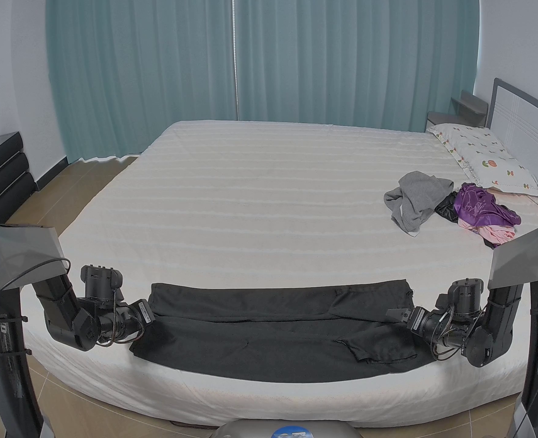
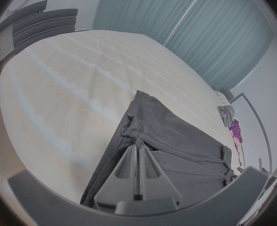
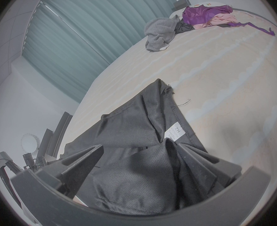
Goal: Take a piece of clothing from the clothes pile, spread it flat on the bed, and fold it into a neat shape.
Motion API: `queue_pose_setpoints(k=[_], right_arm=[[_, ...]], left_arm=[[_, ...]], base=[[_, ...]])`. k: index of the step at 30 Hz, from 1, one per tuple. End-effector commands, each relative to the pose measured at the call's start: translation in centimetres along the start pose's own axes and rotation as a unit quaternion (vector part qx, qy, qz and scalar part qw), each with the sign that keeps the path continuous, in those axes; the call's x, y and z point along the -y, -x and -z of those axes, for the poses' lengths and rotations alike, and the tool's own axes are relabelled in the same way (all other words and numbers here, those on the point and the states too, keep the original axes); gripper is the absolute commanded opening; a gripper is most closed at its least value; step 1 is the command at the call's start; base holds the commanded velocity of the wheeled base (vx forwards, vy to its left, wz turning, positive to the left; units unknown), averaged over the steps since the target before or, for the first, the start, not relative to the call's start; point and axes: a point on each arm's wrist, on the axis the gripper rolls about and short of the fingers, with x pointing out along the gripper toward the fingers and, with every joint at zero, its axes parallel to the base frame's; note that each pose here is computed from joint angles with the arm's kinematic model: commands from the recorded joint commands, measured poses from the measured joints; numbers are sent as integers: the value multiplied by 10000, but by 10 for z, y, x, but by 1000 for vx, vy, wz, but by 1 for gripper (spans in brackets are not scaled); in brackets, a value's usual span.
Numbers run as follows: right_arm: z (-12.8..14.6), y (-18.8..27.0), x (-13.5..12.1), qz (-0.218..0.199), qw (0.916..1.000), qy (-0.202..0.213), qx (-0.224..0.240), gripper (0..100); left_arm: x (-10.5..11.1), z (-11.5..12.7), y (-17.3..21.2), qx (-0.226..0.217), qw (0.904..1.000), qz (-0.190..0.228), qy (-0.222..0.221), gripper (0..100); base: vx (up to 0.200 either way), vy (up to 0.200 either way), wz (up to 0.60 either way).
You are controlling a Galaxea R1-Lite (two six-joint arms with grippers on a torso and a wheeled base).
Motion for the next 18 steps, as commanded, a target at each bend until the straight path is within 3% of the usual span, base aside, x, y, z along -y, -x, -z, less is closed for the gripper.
queue_pose_setpoints(k=[1, 16, 17, 18], right_arm=[[2, -3, 7, -32, 9999, 13, -110, 100], [5, -11, 17, -350, 9986, 325, -206, 100], [5, -11, 17, -350, 9986, 325, -206, 0], [5, -11, 17, -350, 9986, 325, -206, 0]], left_arm=[[0, 0, -1, 3, 10000, 3, -2, 0], [1, 3, -3, -50, 10000, -3, -11, 0], [0, 3, -3, -56, 10000, -7, -10, 0], [0, 4, -4, -63, 10000, -11, -9, 0]], base=[[0, 0, 0], [0, 0, 0], [0, 0, 0], [0, 0, 0]])
